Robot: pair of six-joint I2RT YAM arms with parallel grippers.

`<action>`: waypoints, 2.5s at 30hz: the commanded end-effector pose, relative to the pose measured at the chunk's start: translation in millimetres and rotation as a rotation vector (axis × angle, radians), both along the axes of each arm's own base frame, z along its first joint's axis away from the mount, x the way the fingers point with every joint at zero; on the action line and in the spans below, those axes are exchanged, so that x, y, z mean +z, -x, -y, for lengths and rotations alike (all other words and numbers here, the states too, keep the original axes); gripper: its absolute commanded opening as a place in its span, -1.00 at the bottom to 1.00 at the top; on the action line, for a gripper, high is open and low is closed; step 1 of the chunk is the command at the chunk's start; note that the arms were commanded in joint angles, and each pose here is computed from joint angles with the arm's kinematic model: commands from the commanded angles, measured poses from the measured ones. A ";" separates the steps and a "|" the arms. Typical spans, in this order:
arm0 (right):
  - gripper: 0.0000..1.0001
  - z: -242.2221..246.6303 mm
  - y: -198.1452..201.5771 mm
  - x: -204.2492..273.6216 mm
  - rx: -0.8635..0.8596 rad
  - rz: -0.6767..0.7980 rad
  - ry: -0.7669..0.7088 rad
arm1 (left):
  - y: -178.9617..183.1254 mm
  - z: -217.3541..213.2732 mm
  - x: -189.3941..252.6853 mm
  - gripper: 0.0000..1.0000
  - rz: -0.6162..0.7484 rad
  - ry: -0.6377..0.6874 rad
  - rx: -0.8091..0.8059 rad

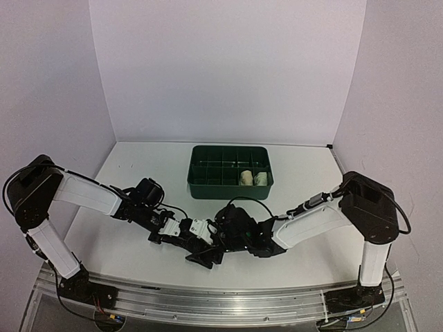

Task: Roll the underwear
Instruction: Roll the underwear to the center of the board, then pick up the underwear from the center of the board.

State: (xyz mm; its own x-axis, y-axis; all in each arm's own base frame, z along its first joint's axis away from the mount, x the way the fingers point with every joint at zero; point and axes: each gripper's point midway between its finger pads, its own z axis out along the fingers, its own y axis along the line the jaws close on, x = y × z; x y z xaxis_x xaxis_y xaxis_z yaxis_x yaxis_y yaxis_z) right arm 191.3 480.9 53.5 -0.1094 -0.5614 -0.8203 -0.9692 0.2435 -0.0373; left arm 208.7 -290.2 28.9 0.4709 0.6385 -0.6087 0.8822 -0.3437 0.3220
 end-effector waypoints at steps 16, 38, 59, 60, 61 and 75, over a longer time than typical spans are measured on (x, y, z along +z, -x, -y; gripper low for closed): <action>0.75 -16.2 -37.3 -48.5 -0.124 0.220 0.082 | 6.6 -9.7 -10.7 -0.86 -0.069 -0.050 0.037; 0.70 10.1 -49.5 -59.6 -0.254 0.072 -0.003 | 16.9 -6.7 -3.8 -0.84 -0.088 -0.014 -0.016; -0.44 -2.5 -24.9 -76.5 -0.114 -0.028 0.048 | 15.2 3.0 1.0 -0.72 -0.095 0.026 -0.044; -0.53 -2.9 -24.9 -74.0 -0.118 -0.030 0.045 | 14.5 2.9 2.0 -0.63 -0.093 0.026 -0.041; -0.60 -2.9 -25.0 -71.4 -0.122 -0.033 0.041 | 13.6 3.3 3.3 -0.51 -0.091 0.026 -0.037; -1.00 52.2 -51.0 -23.1 -0.436 -0.094 0.030 | -29.7 -11.1 85.3 0.77 -0.071 0.128 0.161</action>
State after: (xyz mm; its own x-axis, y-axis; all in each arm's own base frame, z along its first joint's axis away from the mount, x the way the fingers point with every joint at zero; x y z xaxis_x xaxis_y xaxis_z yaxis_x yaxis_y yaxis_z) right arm 221.1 458.6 12.7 -0.3064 -0.4981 -0.8112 -0.8728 0.4871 0.0306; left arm 226.8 -280.6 62.5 0.3210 0.6690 -0.6703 0.9470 -0.2158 0.2381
